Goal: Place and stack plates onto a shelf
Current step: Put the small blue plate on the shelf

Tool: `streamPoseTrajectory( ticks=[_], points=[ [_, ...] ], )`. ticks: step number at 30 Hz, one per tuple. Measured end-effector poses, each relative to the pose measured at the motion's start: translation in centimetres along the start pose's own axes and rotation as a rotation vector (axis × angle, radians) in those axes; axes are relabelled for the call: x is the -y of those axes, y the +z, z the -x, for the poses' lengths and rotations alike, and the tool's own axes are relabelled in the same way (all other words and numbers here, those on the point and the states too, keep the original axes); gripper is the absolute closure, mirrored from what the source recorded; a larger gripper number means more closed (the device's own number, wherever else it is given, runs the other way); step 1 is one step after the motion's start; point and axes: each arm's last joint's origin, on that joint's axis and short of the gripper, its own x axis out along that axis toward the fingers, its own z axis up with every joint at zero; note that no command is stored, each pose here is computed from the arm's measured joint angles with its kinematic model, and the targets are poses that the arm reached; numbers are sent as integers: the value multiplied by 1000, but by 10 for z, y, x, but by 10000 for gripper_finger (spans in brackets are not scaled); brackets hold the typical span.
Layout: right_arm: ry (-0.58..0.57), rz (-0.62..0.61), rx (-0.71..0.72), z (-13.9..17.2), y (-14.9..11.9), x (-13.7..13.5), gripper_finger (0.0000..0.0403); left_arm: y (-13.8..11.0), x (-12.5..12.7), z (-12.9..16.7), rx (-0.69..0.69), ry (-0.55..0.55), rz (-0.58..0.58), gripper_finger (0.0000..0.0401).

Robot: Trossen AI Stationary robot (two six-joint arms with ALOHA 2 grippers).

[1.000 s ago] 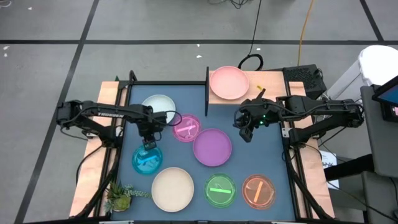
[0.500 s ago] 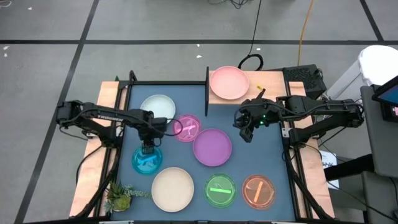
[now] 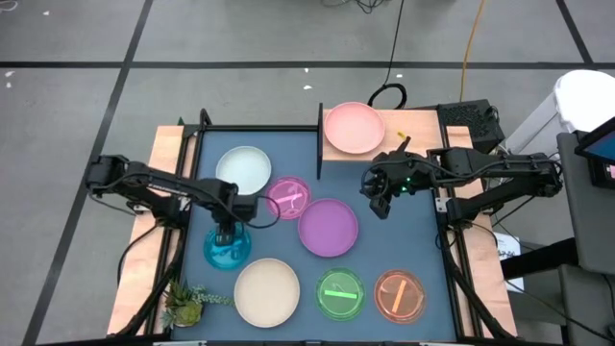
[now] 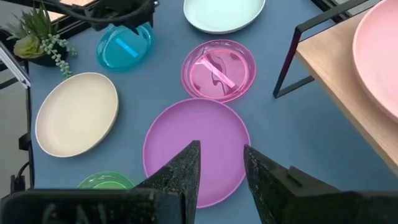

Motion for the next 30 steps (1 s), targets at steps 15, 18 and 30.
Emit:
streamPoseTrajectory(
  ticks=[15,18,30],
  points=[
    [-51,58,69,0,5,0,298,3,2,-3,-1,0,-28,217],
    [-43,61,91,0,7,-1,298,4,1,-8,-28,0,-25,217],
    [-35,90,97,0,7,-1,298,11,1,-25,-131,-10,-4,217]
  ],
)
